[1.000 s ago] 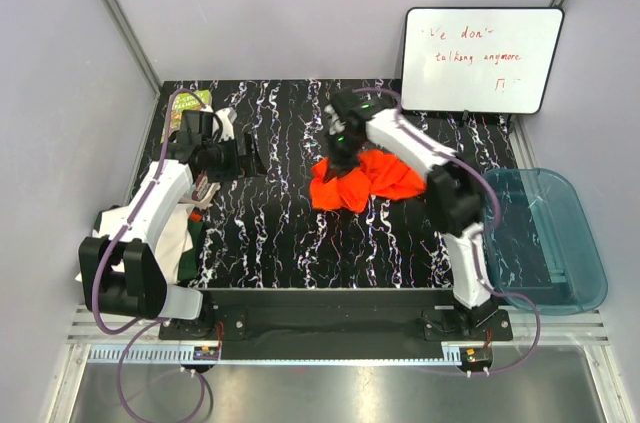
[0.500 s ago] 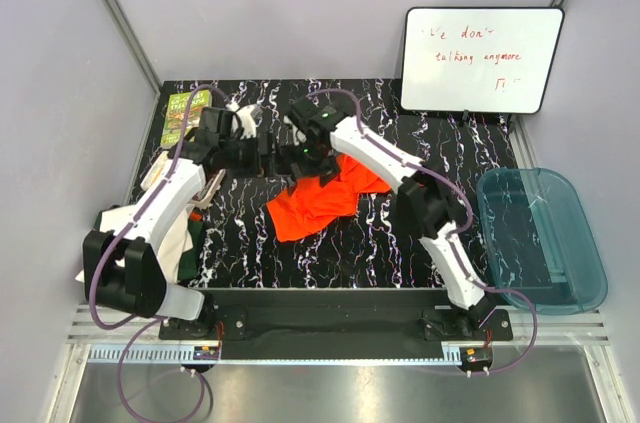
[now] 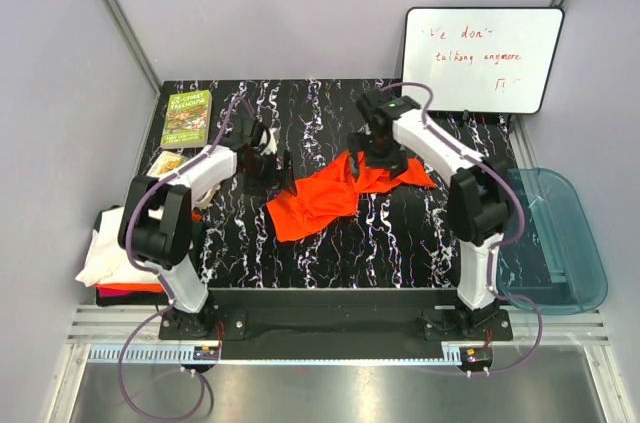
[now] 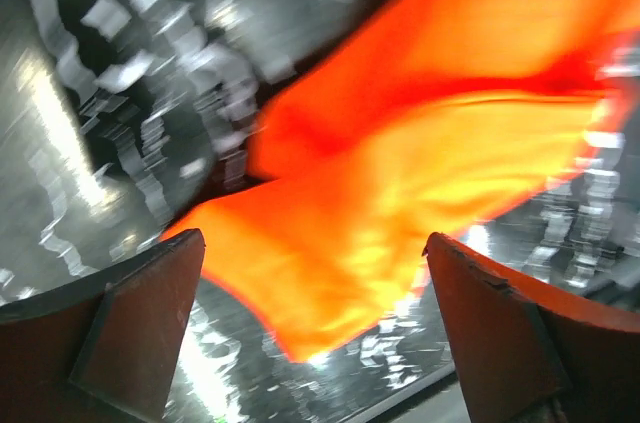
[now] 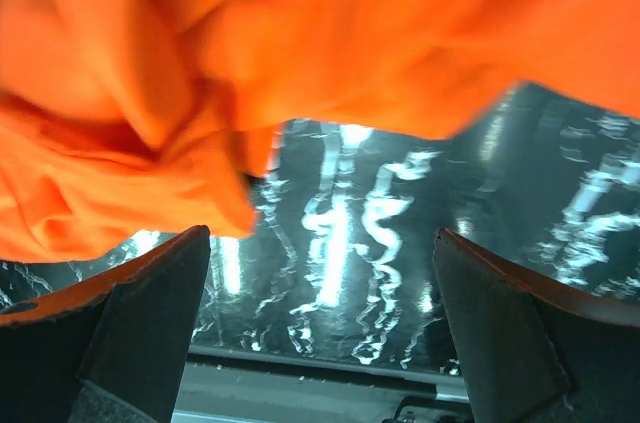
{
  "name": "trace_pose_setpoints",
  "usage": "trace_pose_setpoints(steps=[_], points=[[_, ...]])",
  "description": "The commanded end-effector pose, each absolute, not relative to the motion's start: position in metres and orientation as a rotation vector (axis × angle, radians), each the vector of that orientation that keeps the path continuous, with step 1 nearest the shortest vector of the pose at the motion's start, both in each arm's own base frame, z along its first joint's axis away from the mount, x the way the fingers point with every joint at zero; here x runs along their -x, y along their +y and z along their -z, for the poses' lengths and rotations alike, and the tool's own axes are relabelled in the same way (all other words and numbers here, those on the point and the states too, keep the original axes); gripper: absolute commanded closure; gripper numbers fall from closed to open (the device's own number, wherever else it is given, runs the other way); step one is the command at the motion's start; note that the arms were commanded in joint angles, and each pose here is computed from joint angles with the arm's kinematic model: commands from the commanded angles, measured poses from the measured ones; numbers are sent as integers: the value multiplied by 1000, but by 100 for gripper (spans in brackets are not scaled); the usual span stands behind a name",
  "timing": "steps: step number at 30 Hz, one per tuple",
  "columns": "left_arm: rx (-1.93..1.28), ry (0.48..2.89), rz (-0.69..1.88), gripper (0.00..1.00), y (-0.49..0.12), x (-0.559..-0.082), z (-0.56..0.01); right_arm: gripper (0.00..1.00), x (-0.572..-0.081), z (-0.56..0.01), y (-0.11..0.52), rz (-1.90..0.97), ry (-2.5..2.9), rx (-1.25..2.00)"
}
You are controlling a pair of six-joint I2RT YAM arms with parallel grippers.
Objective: Fold and stack the t-shirts
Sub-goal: Move the tshirt to the center of the board, then flatten the tshirt out
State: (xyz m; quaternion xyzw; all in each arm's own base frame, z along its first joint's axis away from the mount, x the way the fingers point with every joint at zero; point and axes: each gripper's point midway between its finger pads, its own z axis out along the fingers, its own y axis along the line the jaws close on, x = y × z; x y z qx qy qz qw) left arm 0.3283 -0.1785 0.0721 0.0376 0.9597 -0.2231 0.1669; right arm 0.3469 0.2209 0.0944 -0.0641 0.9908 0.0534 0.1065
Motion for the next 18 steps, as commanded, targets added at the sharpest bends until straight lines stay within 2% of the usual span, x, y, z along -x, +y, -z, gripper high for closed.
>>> trace_pose_setpoints(steps=[1, 3, 4, 5, 10, 13, 14, 15, 18], points=[[-83, 2791, 477, 8, -158, -326, -57, 1, -359, -133, 193, -156, 2783, 78], [-85, 2801, 480, 12, -159, -328, -52, 1, -358, -129, 185, -135, 2792, 60], [-91, 2819, 486, 21, -161, -328, -45, 1, -357, -129, 183, -126, 2789, 62], [-99, 2815, 513, 25, -165, -331, -45, 1, -355, -126, 181, -121, 2794, 60], [-133, 2828, 570, 42, -174, -339, -30, 1, -353, -109, 170, -57, 2831, 21], [-150, 2823, 603, 69, -180, -343, -29, 1, -350, -91, 159, 14, 2870, -15], [-158, 2816, 612, 93, -181, -345, -31, 1, -348, -85, 157, 35, 2883, -24], [-153, 2815, 609, 100, -181, -345, -33, 1, -348, -78, 152, 68, 2892, -38], [-164, 2752, 601, 100, -180, -349, -55, 1, -350, -64, 147, 103, 2911, -70]])
